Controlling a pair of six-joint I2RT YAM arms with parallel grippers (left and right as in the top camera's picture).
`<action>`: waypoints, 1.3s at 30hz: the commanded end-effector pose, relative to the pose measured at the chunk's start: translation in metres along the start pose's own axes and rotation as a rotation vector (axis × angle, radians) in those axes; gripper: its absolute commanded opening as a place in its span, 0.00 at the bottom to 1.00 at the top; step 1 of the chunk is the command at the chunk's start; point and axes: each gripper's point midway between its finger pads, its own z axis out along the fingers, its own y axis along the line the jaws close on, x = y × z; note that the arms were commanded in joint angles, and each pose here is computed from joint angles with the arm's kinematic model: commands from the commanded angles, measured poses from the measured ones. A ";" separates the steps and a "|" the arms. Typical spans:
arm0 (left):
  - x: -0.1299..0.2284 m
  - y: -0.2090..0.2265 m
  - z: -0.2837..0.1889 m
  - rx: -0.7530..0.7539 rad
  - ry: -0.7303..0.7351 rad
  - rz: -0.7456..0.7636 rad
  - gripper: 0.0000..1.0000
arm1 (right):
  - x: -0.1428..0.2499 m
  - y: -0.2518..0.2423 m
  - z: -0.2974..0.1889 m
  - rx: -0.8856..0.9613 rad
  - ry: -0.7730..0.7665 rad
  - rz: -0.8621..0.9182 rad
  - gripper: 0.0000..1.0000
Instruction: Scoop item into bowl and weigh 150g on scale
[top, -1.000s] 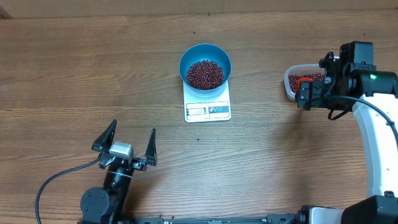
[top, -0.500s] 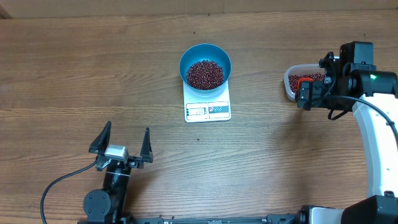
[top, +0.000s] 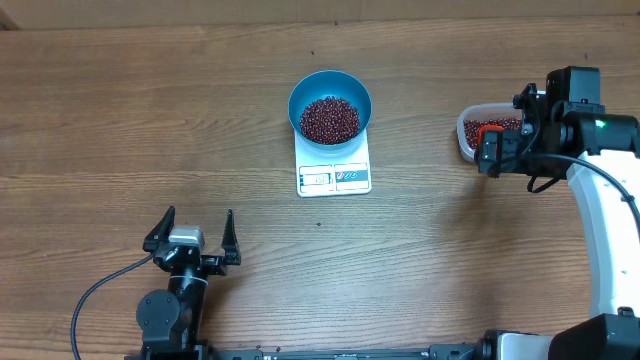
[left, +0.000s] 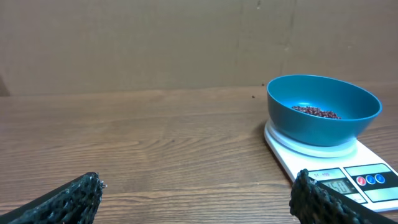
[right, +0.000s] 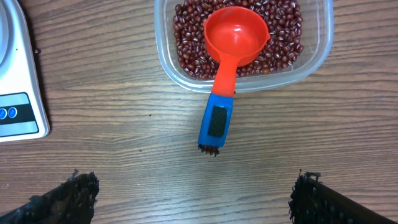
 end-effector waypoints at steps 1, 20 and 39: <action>0.001 0.005 0.000 -0.028 0.000 0.018 1.00 | -0.008 0.001 -0.008 -0.004 -0.035 -0.005 1.00; 0.002 0.008 -0.001 -0.047 0.002 -0.037 1.00 | -0.008 0.001 -0.008 -0.004 -0.035 -0.004 1.00; 0.001 0.009 -0.001 -0.050 -0.001 -0.017 1.00 | -0.008 0.001 -0.008 -0.004 -0.035 -0.004 1.00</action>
